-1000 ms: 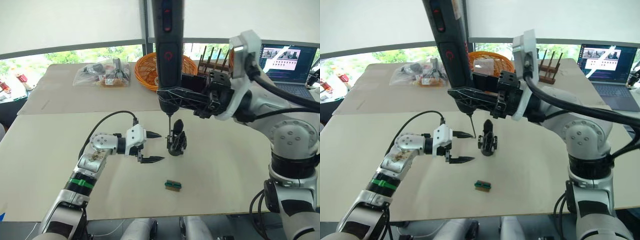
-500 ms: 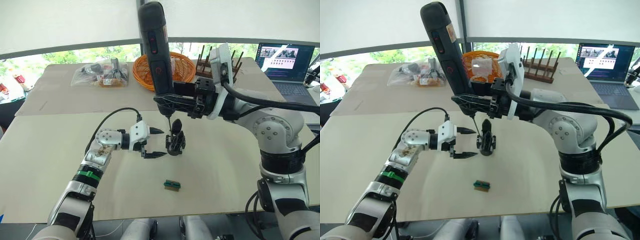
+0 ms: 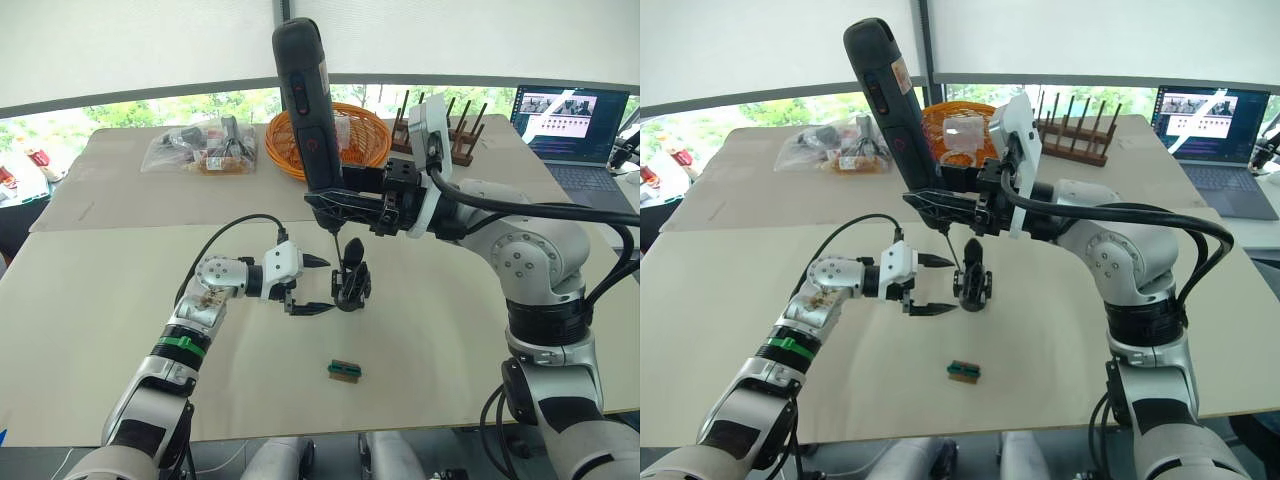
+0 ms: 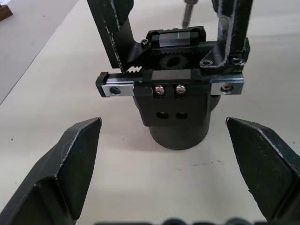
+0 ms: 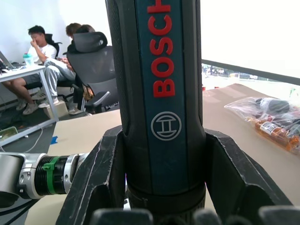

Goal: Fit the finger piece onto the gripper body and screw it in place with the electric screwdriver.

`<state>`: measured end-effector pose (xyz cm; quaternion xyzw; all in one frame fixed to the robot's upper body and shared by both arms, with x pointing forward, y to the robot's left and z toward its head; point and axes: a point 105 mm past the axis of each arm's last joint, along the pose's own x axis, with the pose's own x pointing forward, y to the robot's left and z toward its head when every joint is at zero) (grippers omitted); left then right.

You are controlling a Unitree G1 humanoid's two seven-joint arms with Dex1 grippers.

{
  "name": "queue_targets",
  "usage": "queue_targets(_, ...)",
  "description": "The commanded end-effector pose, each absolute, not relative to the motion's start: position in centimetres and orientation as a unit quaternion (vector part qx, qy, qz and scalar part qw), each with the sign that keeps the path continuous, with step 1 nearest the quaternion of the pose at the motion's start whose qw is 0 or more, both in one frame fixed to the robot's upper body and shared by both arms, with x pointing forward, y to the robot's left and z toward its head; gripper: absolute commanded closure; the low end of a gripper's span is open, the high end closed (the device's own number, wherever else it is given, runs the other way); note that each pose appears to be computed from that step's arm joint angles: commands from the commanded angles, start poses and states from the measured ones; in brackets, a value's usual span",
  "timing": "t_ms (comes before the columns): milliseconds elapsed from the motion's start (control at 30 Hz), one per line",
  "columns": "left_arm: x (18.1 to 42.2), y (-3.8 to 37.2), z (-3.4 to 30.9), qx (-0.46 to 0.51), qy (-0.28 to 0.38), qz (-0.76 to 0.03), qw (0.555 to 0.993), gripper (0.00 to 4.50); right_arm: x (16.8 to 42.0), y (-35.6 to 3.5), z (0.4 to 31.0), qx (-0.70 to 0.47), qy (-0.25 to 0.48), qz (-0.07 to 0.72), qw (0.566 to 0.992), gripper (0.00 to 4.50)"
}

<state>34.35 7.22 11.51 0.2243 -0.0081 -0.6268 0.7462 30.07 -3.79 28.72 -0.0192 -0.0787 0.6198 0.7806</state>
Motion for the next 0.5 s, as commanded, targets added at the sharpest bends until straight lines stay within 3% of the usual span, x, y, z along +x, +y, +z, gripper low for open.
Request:
queue_targets(33, 34.56, 6.75, 12.52, 0.233, -0.032, -0.627, 0.742, 0.00, 29.02, -3.72, 30.16, -0.028, -0.119, 0.629, 0.768, 2.53)
queue_targets(500, 34.47, 6.57, 12.43, 0.241, -0.036, -0.631, 0.737, 0.00, 28.86, -3.76, 29.52, -0.024, -0.115, 0.625, 0.772, 2.53)
